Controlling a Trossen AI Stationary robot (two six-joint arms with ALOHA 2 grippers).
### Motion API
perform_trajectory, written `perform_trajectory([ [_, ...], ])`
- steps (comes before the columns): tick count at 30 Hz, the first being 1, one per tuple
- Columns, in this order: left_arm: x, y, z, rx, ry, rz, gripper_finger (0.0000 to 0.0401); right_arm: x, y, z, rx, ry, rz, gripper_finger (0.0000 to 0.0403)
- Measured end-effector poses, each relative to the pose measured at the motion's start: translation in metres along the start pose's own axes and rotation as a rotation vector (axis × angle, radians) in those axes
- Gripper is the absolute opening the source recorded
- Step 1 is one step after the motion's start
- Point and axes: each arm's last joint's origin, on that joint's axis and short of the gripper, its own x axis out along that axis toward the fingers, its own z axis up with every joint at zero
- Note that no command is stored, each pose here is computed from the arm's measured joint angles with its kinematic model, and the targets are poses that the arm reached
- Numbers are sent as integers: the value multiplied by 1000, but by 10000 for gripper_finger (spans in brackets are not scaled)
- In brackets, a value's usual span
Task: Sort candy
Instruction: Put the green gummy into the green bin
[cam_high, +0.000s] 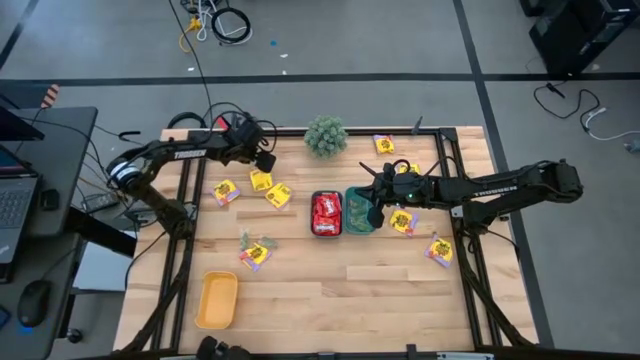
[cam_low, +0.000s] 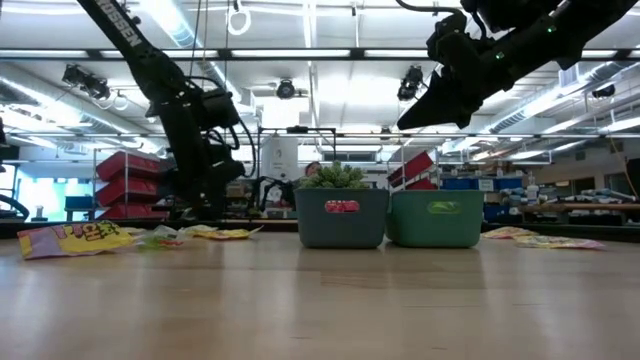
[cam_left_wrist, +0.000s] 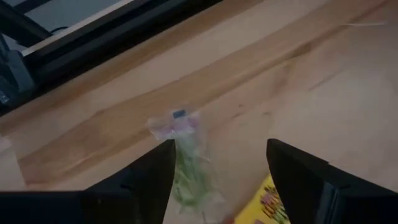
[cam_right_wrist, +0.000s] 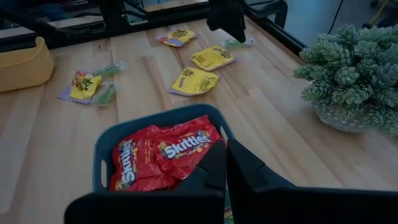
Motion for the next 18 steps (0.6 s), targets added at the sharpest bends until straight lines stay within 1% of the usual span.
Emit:
perform_trajectory([
  [4,10,3,-2,-3,25,36,256,0,0,0,0,0,2,2],
  [8,19,3,-3,-7,30,44,256,0,0,0,0,0,2,2],
  [11,24,4,-3,13,28,61,253,0,0,0,0,0,2,2],
  [14,29,7,-4,10,46,69,237,0,0,0,0,0,2,2],
  [18,34,8,-4,3,63,50,192,0,0,0,0,0,2,2],
])
